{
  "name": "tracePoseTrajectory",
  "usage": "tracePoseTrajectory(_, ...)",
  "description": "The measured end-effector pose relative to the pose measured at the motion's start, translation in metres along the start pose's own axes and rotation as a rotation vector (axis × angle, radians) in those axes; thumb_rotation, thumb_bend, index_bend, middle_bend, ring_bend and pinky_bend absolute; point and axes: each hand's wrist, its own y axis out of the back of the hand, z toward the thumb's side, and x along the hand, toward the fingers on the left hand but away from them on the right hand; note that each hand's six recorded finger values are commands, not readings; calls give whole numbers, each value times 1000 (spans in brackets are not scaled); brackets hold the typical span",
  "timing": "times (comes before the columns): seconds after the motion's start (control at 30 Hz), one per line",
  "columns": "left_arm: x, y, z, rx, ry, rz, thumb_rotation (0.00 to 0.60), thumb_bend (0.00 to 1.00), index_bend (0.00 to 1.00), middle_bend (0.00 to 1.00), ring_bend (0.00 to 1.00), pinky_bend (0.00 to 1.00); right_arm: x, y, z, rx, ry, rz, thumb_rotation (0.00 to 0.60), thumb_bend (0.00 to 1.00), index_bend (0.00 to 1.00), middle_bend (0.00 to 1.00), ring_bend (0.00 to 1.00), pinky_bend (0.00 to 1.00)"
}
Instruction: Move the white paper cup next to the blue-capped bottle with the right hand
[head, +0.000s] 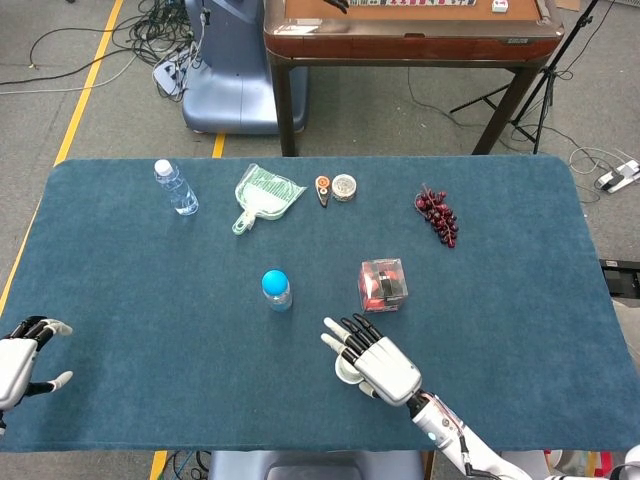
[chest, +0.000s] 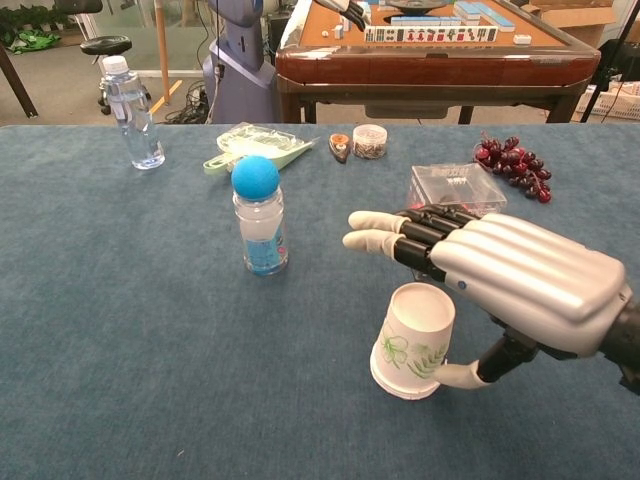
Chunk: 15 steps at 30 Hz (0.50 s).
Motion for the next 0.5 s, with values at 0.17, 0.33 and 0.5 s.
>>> tracePoseTrajectory(0.17, 0, 1, 0, -2, -3, 1, 600, 63, 347, 310, 198, 430, -3, -6, -4, 16, -10, 11, 600, 0, 61, 0, 0, 73)
tracePoseTrajectory(0.33, 0, 1, 0, -1, -3, 1, 600, 62, 347, 310, 198, 430, -9, -13, -8, 18, -23, 12, 600, 0, 61, 0, 0, 73)
tracePoseTrajectory(0.5, -1, 2, -1, -3, -1, 3, 600, 62, 347, 310, 198, 430, -15, -17, -10, 20, -32, 6, 600, 0, 61, 0, 0, 73)
